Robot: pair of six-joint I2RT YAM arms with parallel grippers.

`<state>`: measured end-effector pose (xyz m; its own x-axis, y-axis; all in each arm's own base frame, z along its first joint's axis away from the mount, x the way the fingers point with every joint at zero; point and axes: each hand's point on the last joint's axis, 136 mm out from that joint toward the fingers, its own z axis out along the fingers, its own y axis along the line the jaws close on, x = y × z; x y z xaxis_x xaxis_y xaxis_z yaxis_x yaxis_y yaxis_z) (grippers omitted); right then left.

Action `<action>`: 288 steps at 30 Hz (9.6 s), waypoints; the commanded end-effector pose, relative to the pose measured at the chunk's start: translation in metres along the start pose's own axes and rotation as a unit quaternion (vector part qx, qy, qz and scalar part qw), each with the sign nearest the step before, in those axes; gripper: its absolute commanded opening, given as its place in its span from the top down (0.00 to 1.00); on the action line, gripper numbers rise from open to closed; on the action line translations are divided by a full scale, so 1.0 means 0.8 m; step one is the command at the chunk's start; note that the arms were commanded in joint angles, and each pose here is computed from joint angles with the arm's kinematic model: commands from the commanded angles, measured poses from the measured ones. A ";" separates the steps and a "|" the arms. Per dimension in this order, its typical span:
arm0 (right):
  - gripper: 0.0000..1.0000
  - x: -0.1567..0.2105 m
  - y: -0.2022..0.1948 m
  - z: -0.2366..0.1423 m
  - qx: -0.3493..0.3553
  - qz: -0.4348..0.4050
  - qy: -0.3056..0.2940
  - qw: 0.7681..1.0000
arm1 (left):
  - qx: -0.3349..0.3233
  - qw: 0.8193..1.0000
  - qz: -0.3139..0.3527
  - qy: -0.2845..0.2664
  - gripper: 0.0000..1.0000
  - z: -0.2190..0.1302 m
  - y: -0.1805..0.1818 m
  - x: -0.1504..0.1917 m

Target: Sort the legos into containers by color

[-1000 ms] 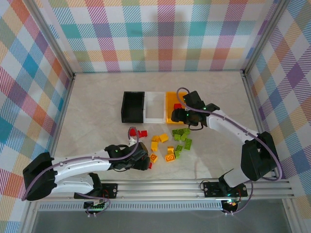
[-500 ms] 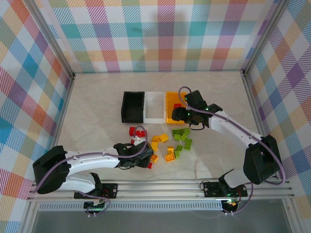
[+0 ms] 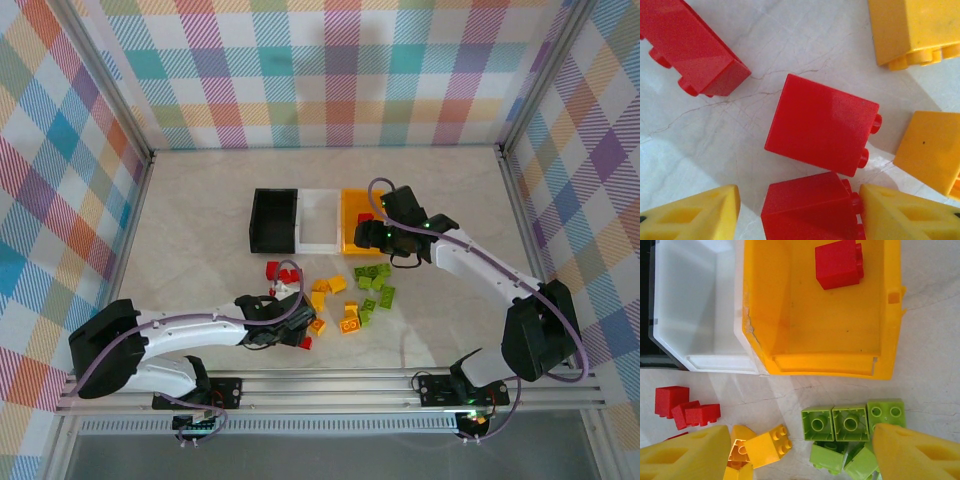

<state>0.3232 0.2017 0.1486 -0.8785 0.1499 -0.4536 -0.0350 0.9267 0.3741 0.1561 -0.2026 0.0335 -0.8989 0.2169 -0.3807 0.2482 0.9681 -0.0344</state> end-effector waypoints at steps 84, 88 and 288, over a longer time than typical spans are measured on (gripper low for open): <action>0.31 0.149 -0.101 0.033 0.115 0.066 0.109 0.985 | 0.115 0.959 -0.142 -0.215 0.00 -0.153 0.013 -0.169; 0.36 0.154 -0.111 0.036 0.142 0.064 0.118 0.981 | 0.095 0.959 -0.150 -0.221 0.00 -0.159 0.037 -0.152; 0.70 -0.020 0.131 0.089 0.008 -0.084 0.013 0.996 | 0.004 0.972 -0.153 -0.176 0.00 -0.119 0.095 -0.074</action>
<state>0.3474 0.3208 0.1510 -0.8734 0.0237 -0.4864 -0.1668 0.9239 0.3445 0.2009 -0.1352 0.1500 -0.7291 -0.1493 -0.6679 -0.0003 0.9760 -0.2178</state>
